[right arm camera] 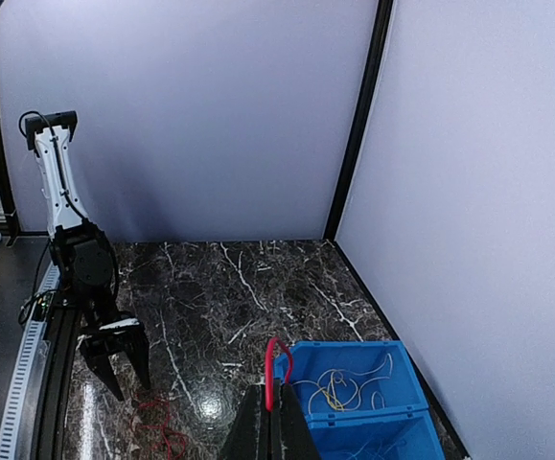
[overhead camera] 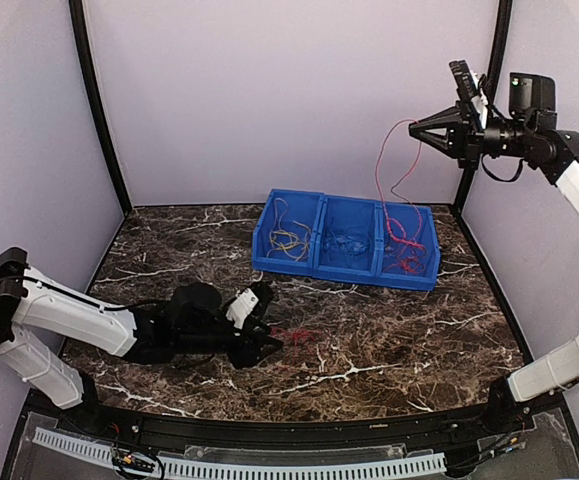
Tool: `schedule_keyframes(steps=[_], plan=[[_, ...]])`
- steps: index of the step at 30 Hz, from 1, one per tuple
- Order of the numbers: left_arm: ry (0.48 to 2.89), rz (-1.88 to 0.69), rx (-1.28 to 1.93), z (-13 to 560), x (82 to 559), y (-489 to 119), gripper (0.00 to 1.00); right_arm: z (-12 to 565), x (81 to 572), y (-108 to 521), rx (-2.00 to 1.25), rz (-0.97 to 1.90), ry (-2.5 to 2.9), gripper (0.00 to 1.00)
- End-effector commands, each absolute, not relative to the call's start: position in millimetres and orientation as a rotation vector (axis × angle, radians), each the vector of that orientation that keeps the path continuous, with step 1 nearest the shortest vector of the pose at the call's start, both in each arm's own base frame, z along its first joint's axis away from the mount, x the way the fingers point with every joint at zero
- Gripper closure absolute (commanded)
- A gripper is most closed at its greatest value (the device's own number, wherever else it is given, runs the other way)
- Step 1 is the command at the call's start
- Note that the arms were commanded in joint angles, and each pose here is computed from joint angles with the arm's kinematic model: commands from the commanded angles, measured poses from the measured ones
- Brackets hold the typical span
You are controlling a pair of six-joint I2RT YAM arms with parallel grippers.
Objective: Untangle the cables
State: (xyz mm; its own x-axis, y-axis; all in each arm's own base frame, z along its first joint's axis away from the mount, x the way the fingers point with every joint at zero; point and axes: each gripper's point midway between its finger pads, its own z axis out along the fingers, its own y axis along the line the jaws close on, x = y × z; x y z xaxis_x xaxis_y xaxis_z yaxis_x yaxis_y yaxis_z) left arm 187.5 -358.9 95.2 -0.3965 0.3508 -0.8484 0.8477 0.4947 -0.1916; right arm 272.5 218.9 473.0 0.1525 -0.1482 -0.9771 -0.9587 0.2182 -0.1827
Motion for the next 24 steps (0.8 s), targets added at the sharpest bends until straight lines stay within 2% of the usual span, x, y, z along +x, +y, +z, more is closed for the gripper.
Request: schedule_keyframes(steps=[1, 5, 13, 24], plan=[[2.013, -0.611, 0.880, 122.2, 209.5, -335.3, 0.48, 455.8, 264.4, 228.7, -1.258, 0.843, 1.276, 1.00], [1.903, -0.622, 0.824, 168.5, 217.6, -336.9, 0.34, 445.4, 257.7, 236.4, -1.293, 0.845, 1.287, 1.00], [1.600, -0.857, 0.755, 248.2, 228.4, -390.9, 0.34, 437.6, 245.4, 242.8, -1.323, 0.875, 1.285, 1.00], [1.446, -1.086, 0.778, 276.9, 239.9, -468.6, 0.37, 428.7, 235.6, 247.6, -1.345, 0.920, 1.285, 1.00]])
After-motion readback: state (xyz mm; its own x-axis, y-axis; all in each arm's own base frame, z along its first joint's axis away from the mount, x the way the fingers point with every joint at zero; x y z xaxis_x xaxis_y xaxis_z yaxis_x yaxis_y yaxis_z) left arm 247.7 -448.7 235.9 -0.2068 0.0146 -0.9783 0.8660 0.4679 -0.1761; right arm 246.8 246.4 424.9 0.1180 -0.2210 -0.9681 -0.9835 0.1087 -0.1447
